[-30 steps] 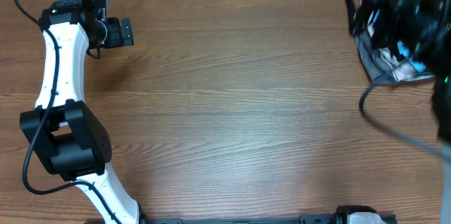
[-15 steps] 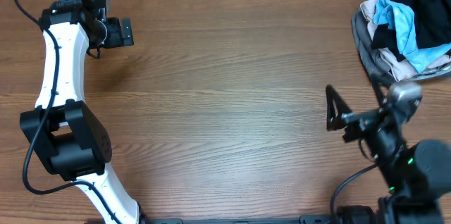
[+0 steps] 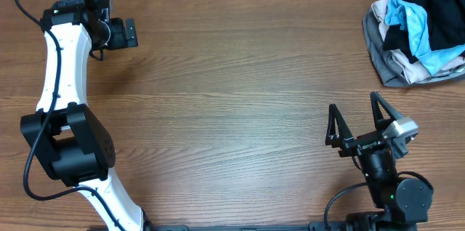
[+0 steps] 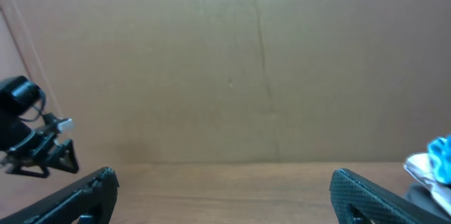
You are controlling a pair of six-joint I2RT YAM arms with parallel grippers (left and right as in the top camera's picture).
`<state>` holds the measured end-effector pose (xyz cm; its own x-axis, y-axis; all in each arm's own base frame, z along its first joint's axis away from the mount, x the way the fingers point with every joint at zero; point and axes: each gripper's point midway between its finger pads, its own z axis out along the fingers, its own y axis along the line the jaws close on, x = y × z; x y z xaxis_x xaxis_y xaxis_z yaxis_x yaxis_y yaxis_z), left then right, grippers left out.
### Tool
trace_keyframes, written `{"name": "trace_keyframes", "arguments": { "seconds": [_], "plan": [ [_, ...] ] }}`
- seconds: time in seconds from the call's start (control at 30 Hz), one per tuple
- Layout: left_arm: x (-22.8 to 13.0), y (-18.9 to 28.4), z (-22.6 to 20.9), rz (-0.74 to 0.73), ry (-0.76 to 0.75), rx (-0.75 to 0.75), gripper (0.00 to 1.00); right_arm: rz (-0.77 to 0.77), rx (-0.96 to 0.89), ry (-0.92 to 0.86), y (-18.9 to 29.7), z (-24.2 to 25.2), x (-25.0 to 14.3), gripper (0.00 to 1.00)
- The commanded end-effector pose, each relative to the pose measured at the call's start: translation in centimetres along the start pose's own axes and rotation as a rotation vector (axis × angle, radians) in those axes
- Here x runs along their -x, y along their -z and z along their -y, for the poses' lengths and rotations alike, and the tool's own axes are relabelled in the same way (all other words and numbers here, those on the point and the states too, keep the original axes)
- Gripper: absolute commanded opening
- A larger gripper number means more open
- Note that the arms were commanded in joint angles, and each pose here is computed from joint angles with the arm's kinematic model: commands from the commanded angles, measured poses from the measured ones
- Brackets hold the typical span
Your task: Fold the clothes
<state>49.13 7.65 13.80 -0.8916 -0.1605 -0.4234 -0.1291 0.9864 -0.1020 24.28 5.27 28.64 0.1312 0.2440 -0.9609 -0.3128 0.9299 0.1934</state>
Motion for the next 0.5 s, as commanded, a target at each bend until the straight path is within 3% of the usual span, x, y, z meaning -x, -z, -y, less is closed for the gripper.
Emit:
{"name": "trace_keyframes", "arguments": {
  "seconds": [0.0, 0.47],
  "plan": [
    [0.3, -0.1, 0.4, 0.005, 0.01, -0.01, 1.0, 0.034, -0.033, -0.008, 0.6, 0.8, -0.9, 1.0],
    [0.3, -0.1, 0.4, 0.005, 0.01, -0.01, 1.0, 0.019, -0.114, -0.013, 2.1, 2.9, -5.6, 1.0]
  ]
}}
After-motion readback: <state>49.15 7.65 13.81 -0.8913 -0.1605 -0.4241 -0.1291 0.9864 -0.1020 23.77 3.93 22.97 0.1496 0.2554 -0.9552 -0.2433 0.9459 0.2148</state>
